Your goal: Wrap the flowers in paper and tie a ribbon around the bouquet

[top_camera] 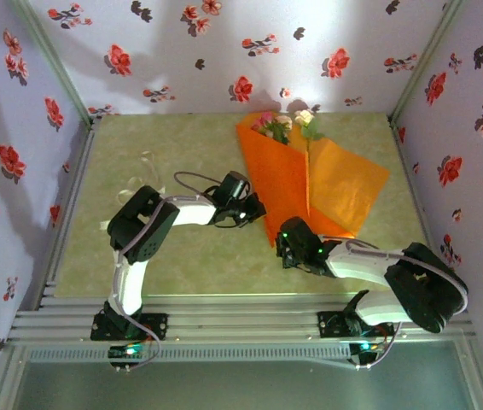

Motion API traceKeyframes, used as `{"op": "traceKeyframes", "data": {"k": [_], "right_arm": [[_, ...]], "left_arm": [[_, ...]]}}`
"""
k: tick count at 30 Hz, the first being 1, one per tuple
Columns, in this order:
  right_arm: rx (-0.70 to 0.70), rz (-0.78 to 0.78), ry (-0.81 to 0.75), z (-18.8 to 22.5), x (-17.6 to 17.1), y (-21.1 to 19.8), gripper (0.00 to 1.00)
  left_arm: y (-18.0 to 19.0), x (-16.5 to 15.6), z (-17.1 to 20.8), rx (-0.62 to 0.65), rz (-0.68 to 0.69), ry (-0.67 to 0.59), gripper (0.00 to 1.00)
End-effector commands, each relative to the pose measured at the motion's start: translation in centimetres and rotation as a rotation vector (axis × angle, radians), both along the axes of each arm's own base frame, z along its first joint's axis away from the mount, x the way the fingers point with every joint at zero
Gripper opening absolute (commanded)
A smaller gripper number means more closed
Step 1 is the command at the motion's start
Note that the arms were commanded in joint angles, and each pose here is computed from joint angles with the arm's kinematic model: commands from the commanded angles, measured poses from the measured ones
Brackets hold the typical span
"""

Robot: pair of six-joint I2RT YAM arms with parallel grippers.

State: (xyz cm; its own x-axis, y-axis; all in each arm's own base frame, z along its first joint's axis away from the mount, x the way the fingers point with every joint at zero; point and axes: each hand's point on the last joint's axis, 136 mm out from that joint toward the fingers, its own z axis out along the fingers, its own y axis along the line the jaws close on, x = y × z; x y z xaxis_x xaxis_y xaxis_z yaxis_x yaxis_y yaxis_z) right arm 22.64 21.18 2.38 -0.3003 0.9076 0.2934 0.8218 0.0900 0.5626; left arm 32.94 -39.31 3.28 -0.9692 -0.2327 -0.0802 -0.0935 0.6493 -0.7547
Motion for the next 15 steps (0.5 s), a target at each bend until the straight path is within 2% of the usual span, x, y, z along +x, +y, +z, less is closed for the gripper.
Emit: {"op": "traceKeyframes", "data": {"k": [1,2,4,5,6,8,10,11,12,13,15], "right_arm": [[0.036,-0.108,0.104,-0.2,-0.7,-0.4,0.0],[0.033,-0.105,0.111,-0.3,-0.8,-0.5,0.0],[0.031,-0.1,0.117,-0.4,-1.0,-0.4,0.0],[0.034,-0.097,0.119,-0.4,-1.0,-0.4,0.0],[0.033,-0.095,0.122,-0.6,-1.0,-0.3,0.0],[0.038,-0.093,0.12,-0.5,-1.0,-0.2,0.0],[0.038,-0.093,0.123,-0.6,-1.0,-0.2,0.0],[0.038,-0.092,0.124,-0.6,-1.0,-0.2,0.0],[0.037,-0.092,0.125,-0.6,-1.0,-0.2,0.0],[0.036,-0.09,0.127,-0.6,-1.1,-0.3,0.0],[0.033,-0.086,0.136,-0.7,-1.3,-0.3,0.0]], "left_arm": [[0.4,1.8,-0.1,0.031,-0.002,-0.048,0.0],[0.5,2.1,0.1,0.028,0.003,-0.054,0.0],[0.7,2.8,0.1,0.029,0.013,-0.062,0.28],[0.8,3.2,0.1,0.03,0.017,-0.068,0.35],[0.9,3.6,0.0,0.032,0.02,-0.072,0.36],[1.0,4.7,-0.3,0.032,0.029,-0.079,0.34],[1.0,5.9,-0.6,0.032,0.04,-0.085,0.25],[1.2,6.5,-0.7,0.032,0.051,-0.089,0.16],[1.4,7.2,-0.8,0.03,0.063,-0.095,0.03],[1.5,7.7,-0.8,0.03,0.074,-0.102,0.0],[2.1,8.8,-0.7,0.024,0.098,-0.115,0.0]]}}
